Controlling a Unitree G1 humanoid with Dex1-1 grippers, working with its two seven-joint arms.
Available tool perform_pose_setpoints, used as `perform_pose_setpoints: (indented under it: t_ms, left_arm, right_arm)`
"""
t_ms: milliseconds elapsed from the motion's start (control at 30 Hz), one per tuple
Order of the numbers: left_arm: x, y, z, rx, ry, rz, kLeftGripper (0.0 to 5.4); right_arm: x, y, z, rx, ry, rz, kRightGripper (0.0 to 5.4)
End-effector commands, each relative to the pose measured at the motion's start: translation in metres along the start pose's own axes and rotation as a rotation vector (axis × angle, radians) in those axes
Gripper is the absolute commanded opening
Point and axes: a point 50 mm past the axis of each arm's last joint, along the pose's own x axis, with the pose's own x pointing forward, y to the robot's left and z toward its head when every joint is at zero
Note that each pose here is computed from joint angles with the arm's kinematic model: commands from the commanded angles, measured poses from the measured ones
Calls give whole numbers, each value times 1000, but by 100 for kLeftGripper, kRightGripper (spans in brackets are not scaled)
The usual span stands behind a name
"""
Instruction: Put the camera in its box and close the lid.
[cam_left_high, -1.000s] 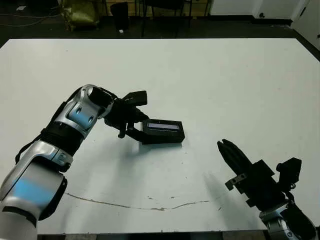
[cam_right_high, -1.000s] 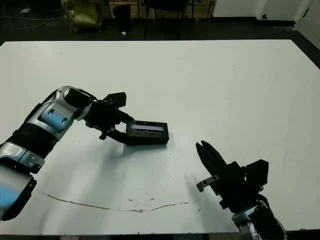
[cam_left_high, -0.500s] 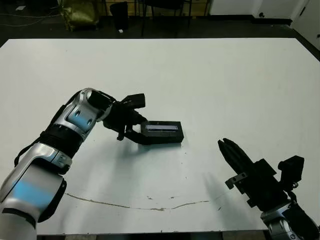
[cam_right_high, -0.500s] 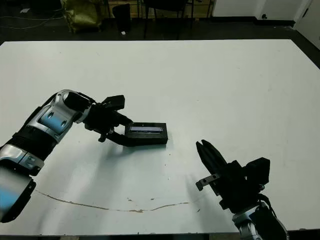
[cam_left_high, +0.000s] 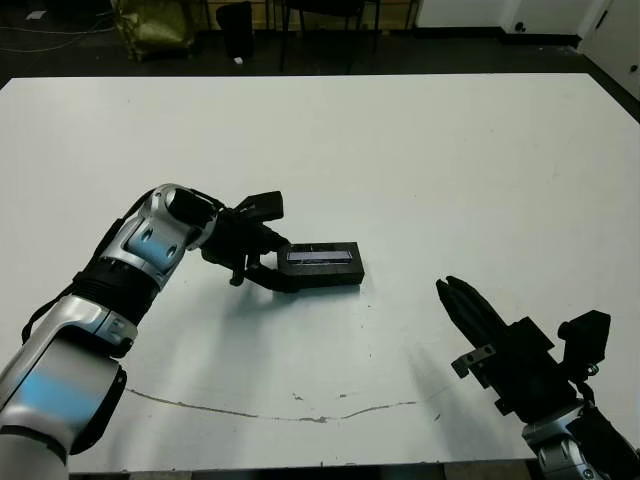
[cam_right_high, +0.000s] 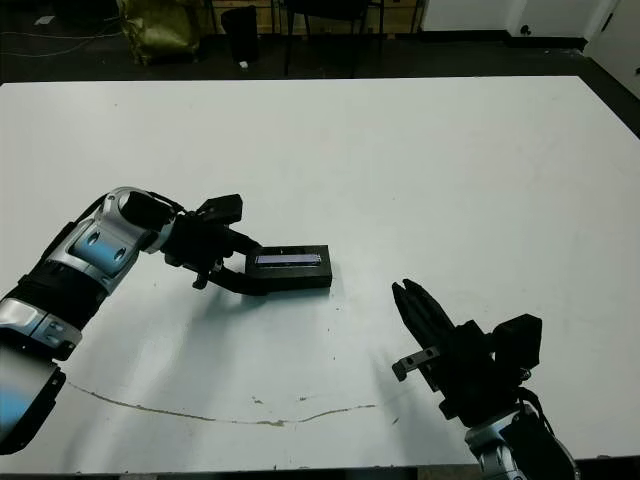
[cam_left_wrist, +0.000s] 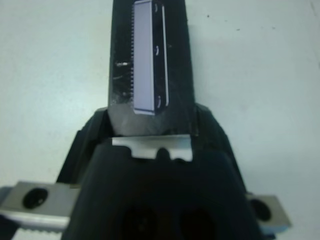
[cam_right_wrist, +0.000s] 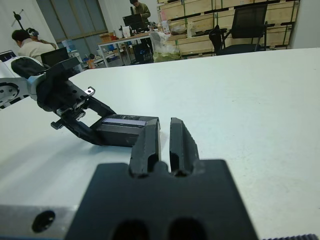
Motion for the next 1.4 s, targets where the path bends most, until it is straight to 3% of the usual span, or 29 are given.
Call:
perform_pose_setpoints:
  t_ms: [33, 200, 500, 667, 1067, 1400]
  left_arm:
    - [2, -15, -38, -93, 125, -56, 226]
    - [7, -16, -33, -42, 119, -53, 226]
    - [16, -19, -29, 121, 222, -113, 437]
    - [15, -20, -33, 109, 269, -141, 537]
    - [10, -22, -44, 90, 338, -126, 537]
    - [-31, -27, -80, 99, 377, 9, 537]
  right_arm:
    - [-5, -1, -5, 4, 44, -13, 0]
    - [-5, -1, -6, 7, 49, -17, 0]
    - [-6, 0, -8, 4, 58, -26, 0]
    - [-7, 1, -6, 20, 41, -1, 0]
    - [-6, -1, -7, 7, 61, -14, 0]
    - [-5, 0, -6, -7, 40, -4, 0]
